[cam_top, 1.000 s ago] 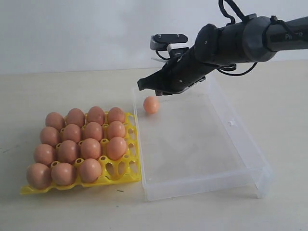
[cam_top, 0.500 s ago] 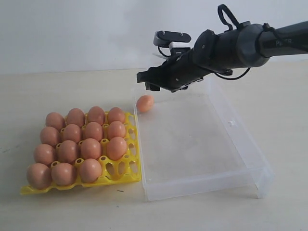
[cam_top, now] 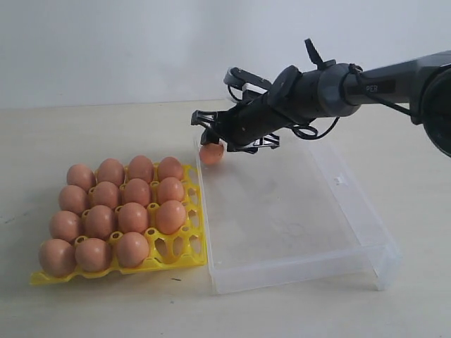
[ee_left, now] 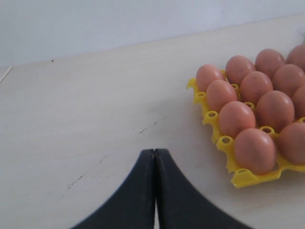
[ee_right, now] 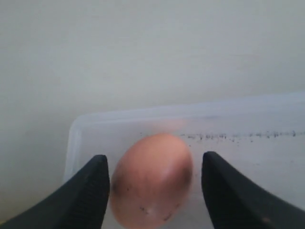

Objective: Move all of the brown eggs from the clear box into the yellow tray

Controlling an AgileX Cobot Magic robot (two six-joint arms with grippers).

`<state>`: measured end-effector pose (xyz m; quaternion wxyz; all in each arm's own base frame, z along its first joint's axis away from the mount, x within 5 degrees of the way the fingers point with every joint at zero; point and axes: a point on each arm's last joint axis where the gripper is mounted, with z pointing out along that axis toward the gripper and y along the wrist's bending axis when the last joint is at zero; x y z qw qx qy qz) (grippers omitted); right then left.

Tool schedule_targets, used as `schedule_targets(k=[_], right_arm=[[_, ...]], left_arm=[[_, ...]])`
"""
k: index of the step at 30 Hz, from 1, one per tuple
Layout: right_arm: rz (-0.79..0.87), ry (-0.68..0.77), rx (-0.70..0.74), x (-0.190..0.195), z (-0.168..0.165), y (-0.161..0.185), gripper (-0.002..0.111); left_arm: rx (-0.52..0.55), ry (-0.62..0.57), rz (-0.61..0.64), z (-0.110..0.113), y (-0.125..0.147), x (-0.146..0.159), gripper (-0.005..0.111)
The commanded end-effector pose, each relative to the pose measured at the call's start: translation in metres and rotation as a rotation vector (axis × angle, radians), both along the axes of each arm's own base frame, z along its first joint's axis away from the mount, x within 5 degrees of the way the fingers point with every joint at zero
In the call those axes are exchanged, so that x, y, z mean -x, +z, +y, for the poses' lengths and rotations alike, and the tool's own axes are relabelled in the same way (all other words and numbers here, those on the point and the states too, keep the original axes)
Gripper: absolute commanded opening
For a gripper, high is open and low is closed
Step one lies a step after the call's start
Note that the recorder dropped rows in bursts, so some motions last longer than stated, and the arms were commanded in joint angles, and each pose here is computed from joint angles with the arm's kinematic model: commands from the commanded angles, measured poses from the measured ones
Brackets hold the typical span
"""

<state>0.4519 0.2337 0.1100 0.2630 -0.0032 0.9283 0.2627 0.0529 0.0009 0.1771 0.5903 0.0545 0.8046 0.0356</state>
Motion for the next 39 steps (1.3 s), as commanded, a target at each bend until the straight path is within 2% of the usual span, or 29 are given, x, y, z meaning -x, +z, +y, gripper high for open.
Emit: schedule_targets(k=[1, 15, 17, 19, 22, 23, 27, 31, 39], right_arm=[[0.007, -0.008, -0.010, -0.003, 0.000, -0.009, 0.057], [0.047, -0.031, -0.019, -0.004, 0.001, -0.030, 0.056], [0.060, -0.015, -0.017, -0.002, 0.001, -0.030, 0.054], [0.060, 0.023, 0.005, -0.001, 0.001, -0.031, 0.042], [0.038, 0.129, 0.056, 0.003, 0.002, -0.032, 0.004], [0.038, 0.164, 0.065, 0.004, 0.003, -0.032, 0.001], [0.053, 0.219, 0.068, 0.008, 0.004, -0.028, 0.000], [0.025, 0.246, 0.077, 0.010, 0.004, -0.010, 0.000], [-0.171, 0.281, 0.202, 0.019, -0.012, 0.052, 0.000]], left_arm=[[0.007, -0.004, -0.016, 0.000, 0.002, 0.000, 0.000], [0.007, -0.004, -0.016, 0.000, 0.002, 0.000, 0.000], [0.007, -0.004, -0.016, 0.000, 0.002, 0.000, 0.000], [0.007, -0.004, -0.016, 0.000, 0.002, 0.000, 0.000], [0.007, -0.004, -0.016, 0.000, 0.002, 0.000, 0.000], [0.007, -0.004, -0.016, 0.000, 0.002, 0.000, 0.000], [0.007, -0.004, -0.016, 0.000, 0.002, 0.000, 0.000], [0.007, -0.004, -0.016, 0.000, 0.002, 0.000, 0.000], [0.007, -0.004, -0.016, 0.000, 0.002, 0.000, 0.000]])
